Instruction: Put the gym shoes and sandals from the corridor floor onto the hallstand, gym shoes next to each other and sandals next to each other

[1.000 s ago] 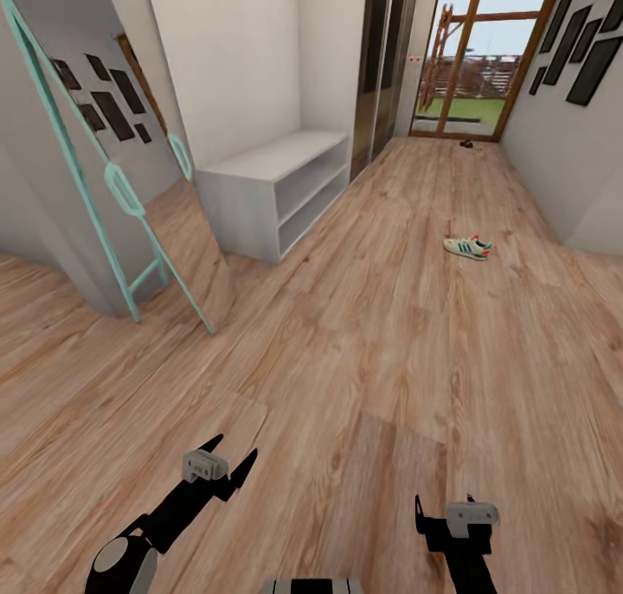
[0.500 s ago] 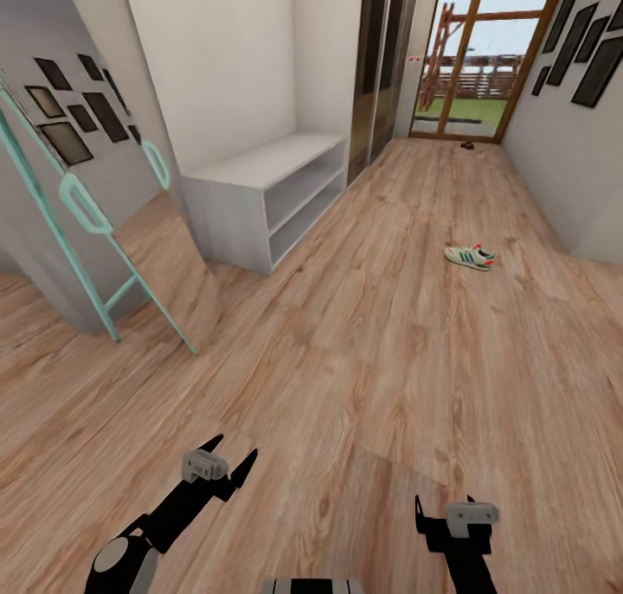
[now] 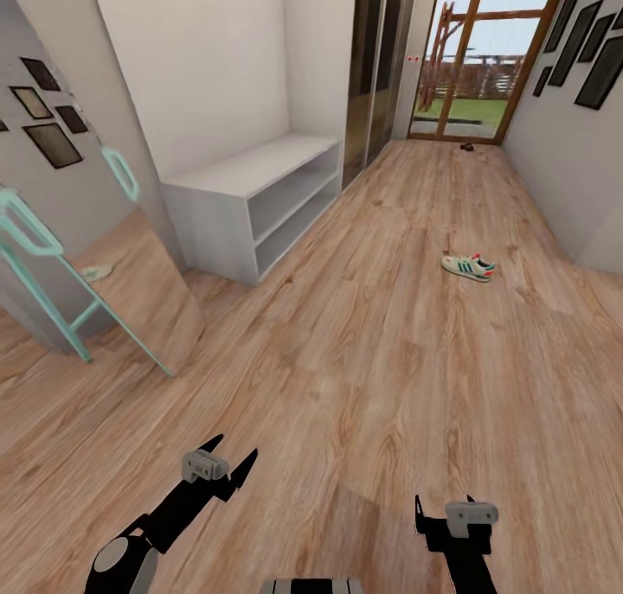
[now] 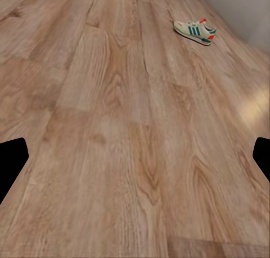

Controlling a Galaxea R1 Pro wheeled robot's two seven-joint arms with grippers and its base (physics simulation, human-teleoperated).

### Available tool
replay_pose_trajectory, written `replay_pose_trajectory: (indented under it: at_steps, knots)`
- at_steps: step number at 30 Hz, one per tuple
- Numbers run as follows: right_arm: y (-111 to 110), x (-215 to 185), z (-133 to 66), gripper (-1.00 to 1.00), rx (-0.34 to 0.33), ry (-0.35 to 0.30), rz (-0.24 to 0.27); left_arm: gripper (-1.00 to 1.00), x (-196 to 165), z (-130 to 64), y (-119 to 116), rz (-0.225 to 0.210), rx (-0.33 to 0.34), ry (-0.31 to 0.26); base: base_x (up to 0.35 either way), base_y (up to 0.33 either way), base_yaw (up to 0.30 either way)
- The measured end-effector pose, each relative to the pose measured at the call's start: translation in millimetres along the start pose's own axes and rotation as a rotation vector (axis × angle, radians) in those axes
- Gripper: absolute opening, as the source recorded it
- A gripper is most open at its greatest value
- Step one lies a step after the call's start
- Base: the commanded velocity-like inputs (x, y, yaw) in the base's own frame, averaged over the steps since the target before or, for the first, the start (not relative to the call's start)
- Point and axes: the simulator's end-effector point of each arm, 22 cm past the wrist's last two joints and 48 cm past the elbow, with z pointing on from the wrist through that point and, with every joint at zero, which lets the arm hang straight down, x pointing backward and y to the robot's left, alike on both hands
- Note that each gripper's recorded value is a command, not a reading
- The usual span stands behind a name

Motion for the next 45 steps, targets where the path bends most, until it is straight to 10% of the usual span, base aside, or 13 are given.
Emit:
replay_pose_trajectory:
  at_steps: [45]
  knots:
    - [0.6,-0.2,-0.1,1.00,-0.001,-0.001,0.000,1.00,-0.1,0.6,-1.2,-0.003,0.001,-0.001,0.275,-0.237,0.000]
